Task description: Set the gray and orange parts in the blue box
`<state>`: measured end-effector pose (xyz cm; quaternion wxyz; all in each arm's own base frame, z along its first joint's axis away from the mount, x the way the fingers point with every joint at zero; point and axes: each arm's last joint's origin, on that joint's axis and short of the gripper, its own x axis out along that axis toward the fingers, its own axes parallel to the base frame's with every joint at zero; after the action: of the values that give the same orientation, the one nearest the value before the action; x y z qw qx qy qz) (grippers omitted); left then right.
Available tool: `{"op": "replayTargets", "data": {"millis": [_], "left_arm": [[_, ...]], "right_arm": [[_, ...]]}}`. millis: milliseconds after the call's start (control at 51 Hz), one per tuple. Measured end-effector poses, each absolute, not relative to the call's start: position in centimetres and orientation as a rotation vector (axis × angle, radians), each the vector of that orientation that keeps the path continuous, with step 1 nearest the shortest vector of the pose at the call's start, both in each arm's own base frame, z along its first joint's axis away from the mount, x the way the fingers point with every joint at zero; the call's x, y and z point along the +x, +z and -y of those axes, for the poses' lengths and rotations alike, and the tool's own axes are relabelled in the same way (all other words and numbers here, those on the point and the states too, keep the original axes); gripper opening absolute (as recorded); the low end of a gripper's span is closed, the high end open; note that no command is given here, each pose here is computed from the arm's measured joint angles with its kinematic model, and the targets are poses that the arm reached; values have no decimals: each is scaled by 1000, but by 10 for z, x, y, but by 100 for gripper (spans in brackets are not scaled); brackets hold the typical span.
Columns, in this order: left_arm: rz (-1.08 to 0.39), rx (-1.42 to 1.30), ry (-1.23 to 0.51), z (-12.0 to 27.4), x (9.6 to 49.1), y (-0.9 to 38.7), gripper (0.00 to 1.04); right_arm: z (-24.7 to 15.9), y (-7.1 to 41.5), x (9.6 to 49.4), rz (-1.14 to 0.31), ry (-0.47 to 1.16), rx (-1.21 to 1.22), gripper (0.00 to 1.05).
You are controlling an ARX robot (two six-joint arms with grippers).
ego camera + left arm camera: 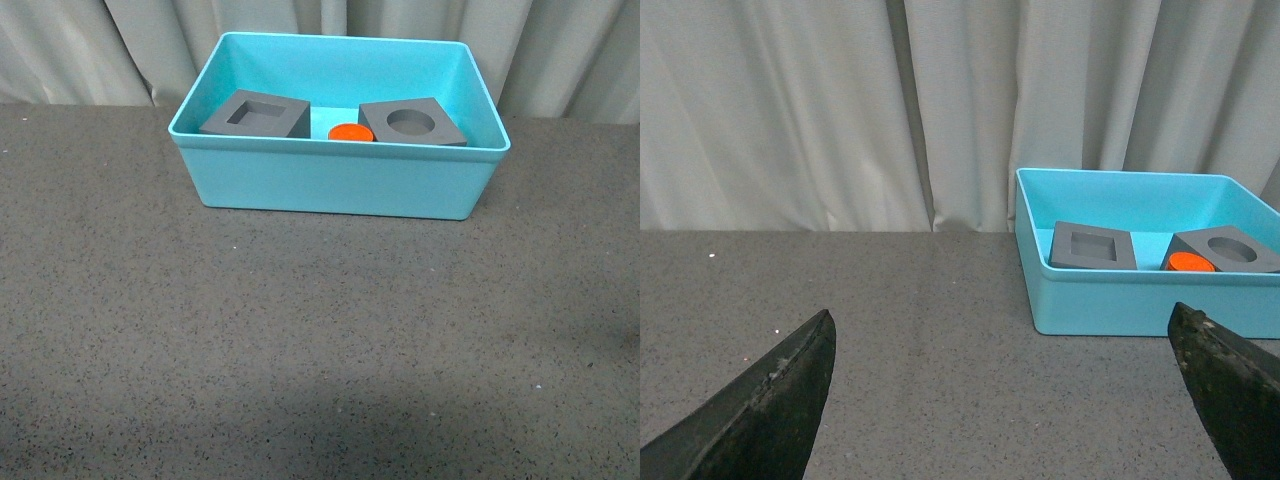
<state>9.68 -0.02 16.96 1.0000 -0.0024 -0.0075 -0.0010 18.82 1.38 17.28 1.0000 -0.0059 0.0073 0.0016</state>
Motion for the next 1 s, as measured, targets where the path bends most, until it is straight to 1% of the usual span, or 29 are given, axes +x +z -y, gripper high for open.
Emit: {"op": "replayTargets", "data": {"millis": [98, 196, 568, 999], "left_arm": [[15, -5, -2, 0, 97, 170, 98], [15, -5, -2, 0, 97, 170, 98], [15, -5, -2, 0, 97, 170, 98], [15, -5, -2, 0, 97, 170, 98]], "right_arm": [[-7, 166, 177, -2, 22, -11, 0], [-1, 160, 169, -24, -2, -11, 0], [0, 163, 141, -12, 0, -11, 0], [0, 167, 126, 3, 1, -10, 0]]}}
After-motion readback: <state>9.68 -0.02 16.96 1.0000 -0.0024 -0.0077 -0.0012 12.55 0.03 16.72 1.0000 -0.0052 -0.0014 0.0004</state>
